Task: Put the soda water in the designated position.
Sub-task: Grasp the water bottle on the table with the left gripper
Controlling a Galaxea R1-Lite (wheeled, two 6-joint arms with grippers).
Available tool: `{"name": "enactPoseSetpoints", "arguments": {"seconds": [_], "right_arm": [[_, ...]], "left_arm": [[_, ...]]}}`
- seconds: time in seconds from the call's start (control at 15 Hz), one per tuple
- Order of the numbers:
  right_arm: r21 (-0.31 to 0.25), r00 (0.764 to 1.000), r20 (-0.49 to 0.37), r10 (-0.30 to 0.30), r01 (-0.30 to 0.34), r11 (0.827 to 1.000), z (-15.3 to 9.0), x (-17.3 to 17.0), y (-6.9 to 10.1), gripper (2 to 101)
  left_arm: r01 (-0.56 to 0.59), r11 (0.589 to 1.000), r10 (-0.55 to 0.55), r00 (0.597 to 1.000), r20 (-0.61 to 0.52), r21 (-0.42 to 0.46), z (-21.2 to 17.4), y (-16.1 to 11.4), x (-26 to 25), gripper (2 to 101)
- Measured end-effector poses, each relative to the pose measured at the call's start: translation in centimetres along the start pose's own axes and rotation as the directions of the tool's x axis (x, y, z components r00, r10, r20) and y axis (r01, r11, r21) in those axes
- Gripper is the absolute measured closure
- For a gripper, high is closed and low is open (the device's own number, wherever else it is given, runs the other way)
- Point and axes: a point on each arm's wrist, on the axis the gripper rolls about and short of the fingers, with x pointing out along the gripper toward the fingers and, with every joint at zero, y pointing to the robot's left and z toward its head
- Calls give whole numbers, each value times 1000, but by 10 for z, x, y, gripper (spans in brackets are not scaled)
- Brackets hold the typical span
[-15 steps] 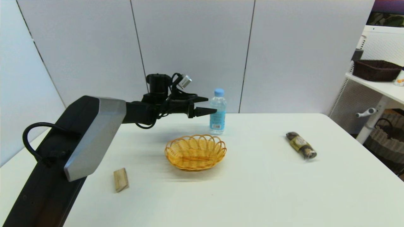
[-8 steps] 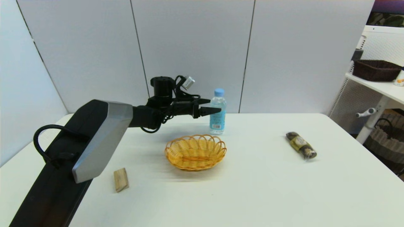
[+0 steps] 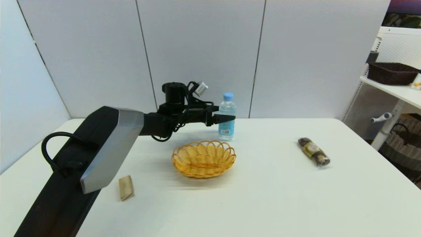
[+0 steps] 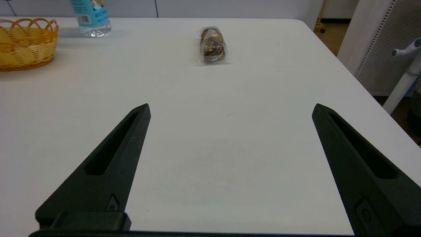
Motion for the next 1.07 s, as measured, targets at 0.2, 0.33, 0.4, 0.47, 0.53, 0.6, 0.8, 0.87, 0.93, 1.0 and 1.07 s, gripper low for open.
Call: {"name": "enactPoseSetpoints", "arguments": {"seconds": [0.2, 0.33, 0.4, 0.47, 0.53, 0.6, 0.8, 0.87, 0.93, 1.0, 1.07], "right_arm": [[0, 1000, 0, 0, 0, 1000, 0, 0, 0, 50], [0, 1000, 0, 0, 0, 1000, 0, 0, 0, 50], [0, 1000, 0, 0, 0, 1000, 0, 0, 0, 50], [0, 1000, 0, 0, 0, 1000, 0, 0, 0, 50], [0, 1000, -1, 0, 0, 1000, 0, 0, 0, 50], [0, 1000, 0, 0, 0, 1000, 0, 0, 0, 50], [0, 1000, 0, -1, 1, 1000, 0, 0, 0, 50], [0, 1000, 0, 0, 0, 1000, 0, 0, 0, 50], [0, 1000, 0, 0, 0, 1000, 0, 0, 0, 50], [0, 1000, 0, 0, 0, 1000, 0, 0, 0, 50], [0, 1000, 0, 0, 0, 1000, 0, 0, 0, 50]], "left_arm": [[3, 1000, -3, 1000, -1, -1, -2, -1, 3, 54], [10, 1000, -10, 1000, 0, 4, -4, -2, 6, 54], [12, 1000, -12, 1000, 0, 4, -5, -3, 8, 54], [11, 1000, -11, 1000, -2, 3, -7, -3, 9, 54], [3, 1000, -3, 1000, 0, 6, -8, -4, 11, 54], [-9, 1000, 8, 1000, 6, 10, -8, -4, 13, 54], [-20, 1000, 19, 1000, 10, 16, -14, -5, 20, 54], [-29, 999, 29, 1000, 11, 16, -15, -5, 21, 54], [-32, 999, 32, 999, 10, 14, -16, -5, 22, 54], [-31, 999, 31, 999, 9, 14, -17, -6, 24, 54], [-31, 999, 31, 999, 8, 13, -18, -6, 24, 54]]}}
